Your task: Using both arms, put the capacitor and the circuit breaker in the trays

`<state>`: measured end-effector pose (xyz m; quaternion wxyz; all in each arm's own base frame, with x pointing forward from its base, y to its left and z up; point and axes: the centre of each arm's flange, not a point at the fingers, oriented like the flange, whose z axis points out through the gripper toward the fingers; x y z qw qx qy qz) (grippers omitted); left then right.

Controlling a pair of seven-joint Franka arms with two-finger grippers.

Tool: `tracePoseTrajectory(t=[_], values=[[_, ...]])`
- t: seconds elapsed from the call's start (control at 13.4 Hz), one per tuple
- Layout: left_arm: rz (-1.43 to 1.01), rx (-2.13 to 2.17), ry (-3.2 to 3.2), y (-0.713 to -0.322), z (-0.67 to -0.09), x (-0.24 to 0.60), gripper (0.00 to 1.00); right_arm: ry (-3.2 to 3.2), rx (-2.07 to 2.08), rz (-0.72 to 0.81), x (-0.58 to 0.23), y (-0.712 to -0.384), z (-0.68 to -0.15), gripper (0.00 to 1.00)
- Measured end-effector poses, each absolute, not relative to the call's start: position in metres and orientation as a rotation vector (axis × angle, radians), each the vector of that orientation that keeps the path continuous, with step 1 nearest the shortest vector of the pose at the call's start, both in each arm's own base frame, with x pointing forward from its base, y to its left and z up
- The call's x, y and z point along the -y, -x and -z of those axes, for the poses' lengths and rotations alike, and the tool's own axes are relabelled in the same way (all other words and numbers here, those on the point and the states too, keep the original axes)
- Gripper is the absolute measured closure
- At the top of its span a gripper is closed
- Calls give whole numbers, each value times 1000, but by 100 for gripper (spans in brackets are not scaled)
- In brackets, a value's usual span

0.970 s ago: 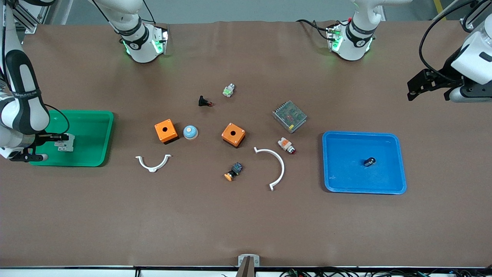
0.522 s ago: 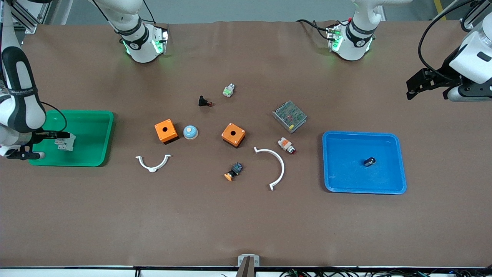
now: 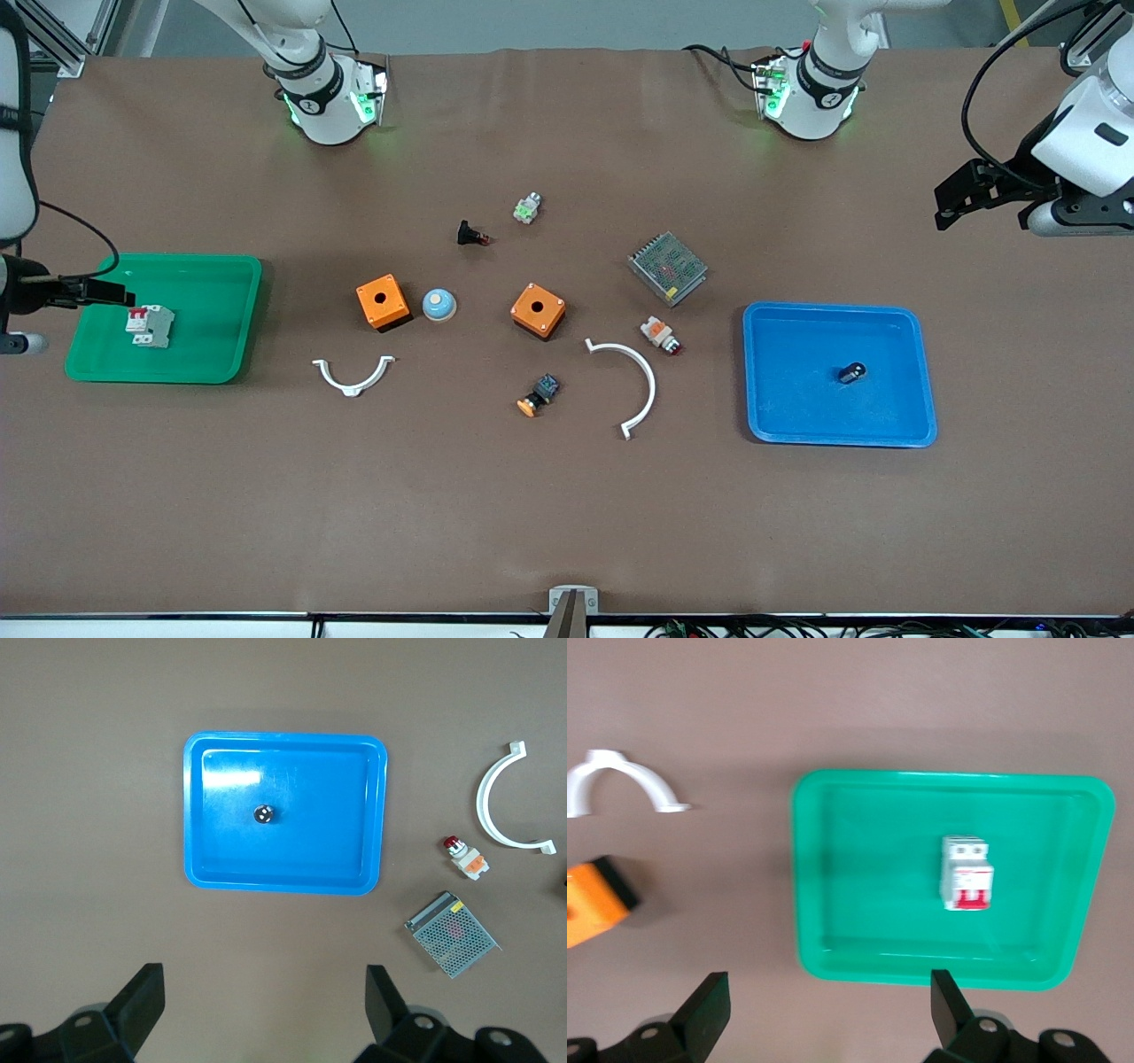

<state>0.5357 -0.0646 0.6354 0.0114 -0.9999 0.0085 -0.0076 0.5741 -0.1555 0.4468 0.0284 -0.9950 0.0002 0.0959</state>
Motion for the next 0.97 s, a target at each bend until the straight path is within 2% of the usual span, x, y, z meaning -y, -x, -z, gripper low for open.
tracePoseTrajectory(t=[0.45, 0.97], values=[[34, -30, 3119, -536, -639, 64, 0, 3108, -150, -123, 32, -546, -563, 0], [50, -30, 3120, -536, -643, 64, 0, 3115, -71, -35, 2, -525, -603, 0]])
